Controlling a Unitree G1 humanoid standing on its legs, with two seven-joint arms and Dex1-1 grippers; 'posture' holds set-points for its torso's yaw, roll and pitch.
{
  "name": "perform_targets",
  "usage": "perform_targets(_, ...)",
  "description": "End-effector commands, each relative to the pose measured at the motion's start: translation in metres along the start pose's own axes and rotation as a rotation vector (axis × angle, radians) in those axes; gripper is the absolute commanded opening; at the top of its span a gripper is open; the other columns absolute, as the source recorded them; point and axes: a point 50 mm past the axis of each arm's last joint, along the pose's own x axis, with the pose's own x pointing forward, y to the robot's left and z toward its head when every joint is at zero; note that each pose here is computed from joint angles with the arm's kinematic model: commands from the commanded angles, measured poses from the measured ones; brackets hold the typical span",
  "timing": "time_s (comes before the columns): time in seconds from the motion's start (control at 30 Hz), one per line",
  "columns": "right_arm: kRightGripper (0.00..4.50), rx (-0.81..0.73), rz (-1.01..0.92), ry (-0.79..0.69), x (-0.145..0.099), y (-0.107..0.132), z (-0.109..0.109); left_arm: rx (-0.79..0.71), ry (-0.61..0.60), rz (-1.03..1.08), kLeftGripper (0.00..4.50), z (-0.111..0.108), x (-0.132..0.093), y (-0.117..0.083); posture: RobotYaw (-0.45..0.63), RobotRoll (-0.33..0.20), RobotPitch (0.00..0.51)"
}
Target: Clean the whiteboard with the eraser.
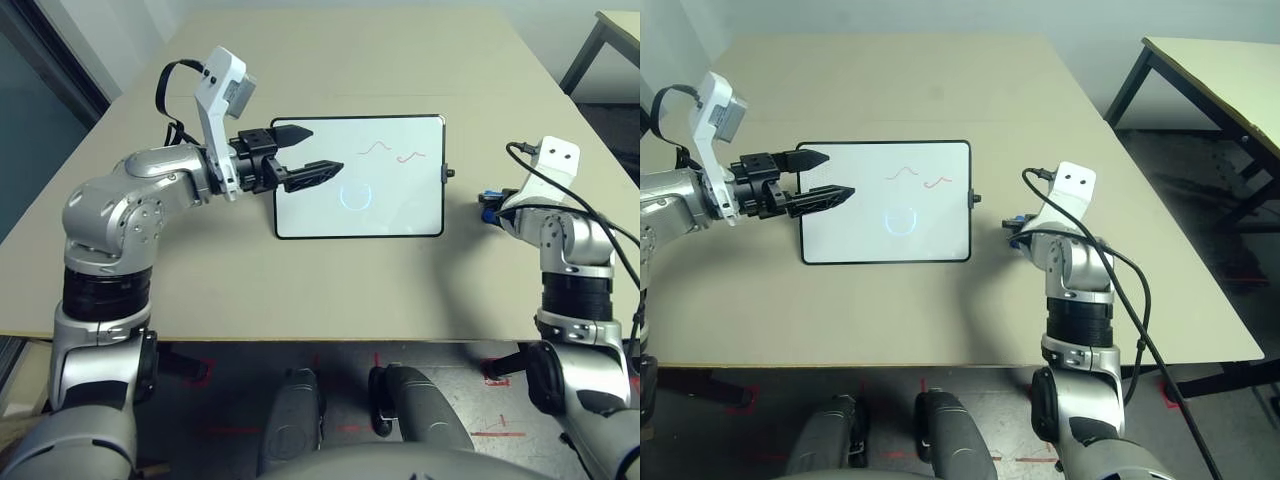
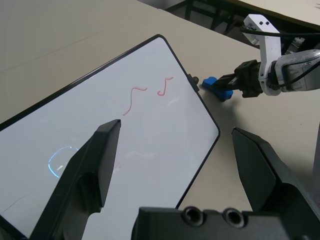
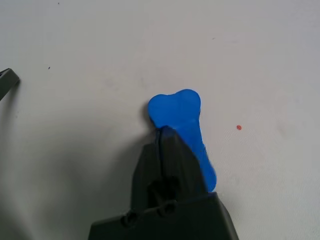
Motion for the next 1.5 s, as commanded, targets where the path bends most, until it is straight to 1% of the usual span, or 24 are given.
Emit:
perform_targets(0.03, 0.07, -0.008, -0.029, 0.021, 0.002, -0.004, -0.008, -0.012, 0.019, -0.019, 4.5, -0.003, 0.003, -0.002, 0.03, 0.0, 0.124)
perform_targets(0.1, 0.07, -0.005, -0.03, -0.014, -0.001, -0.004, -0.001, -0.014, 0.024, -0.023, 4.5, -0.004, 0.003, -0.002, 0.03, 0.0, 0.123)
perform_targets(0.13, 0.07, -0.006, -0.026, -0.048, -0.004, -0.005, 0.006, -0.015, 0.026, -0.025, 4.5, -0.005, 0.003, -0.002, 0.03, 0.0, 0.122)
perform_targets(0.27, 0.07, -0.008, 0.003, -0.198, -0.018, -0.005, 0.04, -0.014, 0.032, -0.026, 4.5, -0.005, 0.002, -0.002, 0.02, 0.0, 0.121)
perform_targets(0.33, 0.07, -0.007, 0.055, -0.288, -0.031, -0.002, 0.062, -0.015, 0.037, -0.025, 4.5, -0.006, 0.002, -0.001, 0.02, 0.0, 0.121)
perform_targets(0.37, 0.07, -0.007, 0.075, -0.312, -0.034, -0.001, 0.068, -0.015, 0.038, -0.025, 4.5, -0.007, 0.001, -0.001, 0.02, 0.0, 0.121)
perform_targets(0.4, 0.07, -0.022, 0.151, -0.359, -0.042, 0.006, 0.079, -0.016, 0.04, -0.024, 4.5, -0.007, 0.001, 0.0, 0.01, 0.0, 0.12)
perform_targets(0.47, 0.07, -0.068, 0.262, -0.422, -0.055, 0.017, 0.091, -0.015, 0.044, -0.023, 4.5, -0.008, 0.0, 0.0, 0.01, 0.0, 0.118)
perform_targets(0.53, 0.07, -0.154, 0.35, -0.467, -0.067, 0.028, 0.098, -0.011, 0.048, -0.021, 4.5, -0.008, 0.001, 0.001, 0.01, 0.0, 0.117)
perform_targets(0.63, 0.07, -0.218, 0.45, -0.476, -0.076, 0.045, 0.099, -0.009, 0.049, -0.018, 4.5, -0.008, 0.001, 0.003, 0.01, 0.0, 0.114)
perform_targets(0.83, 0.07, -0.351, 0.563, -0.478, -0.077, 0.077, 0.082, -0.006, 0.053, -0.002, 4.5, -0.009, -0.001, 0.009, 0.02, 0.0, 0.114)
perform_targets(0.93, 0.07, -0.425, 0.617, -0.504, -0.078, 0.092, 0.075, -0.004, 0.055, 0.005, 4.5, -0.009, -0.003, 0.011, 0.02, 0.0, 0.115)
perform_targets(1.1, 0.07, -0.585, 0.651, -0.549, -0.072, 0.103, 0.063, -0.003, 0.058, 0.01, 4.5, -0.009, -0.004, 0.014, 0.02, 0.0, 0.122)
perform_targets(1.27, 0.07, -0.746, 0.628, -0.626, -0.065, 0.11, 0.059, -0.003, 0.064, 0.012, 4.5, -0.009, -0.005, 0.014, 0.03, 0.0, 0.126)
perform_targets(1.5, 0.07, -0.892, 0.595, -0.715, -0.051, 0.123, 0.052, 0.0, 0.066, 0.015, 4.5, -0.008, -0.006, 0.015, 0.04, 0.0, 0.128)
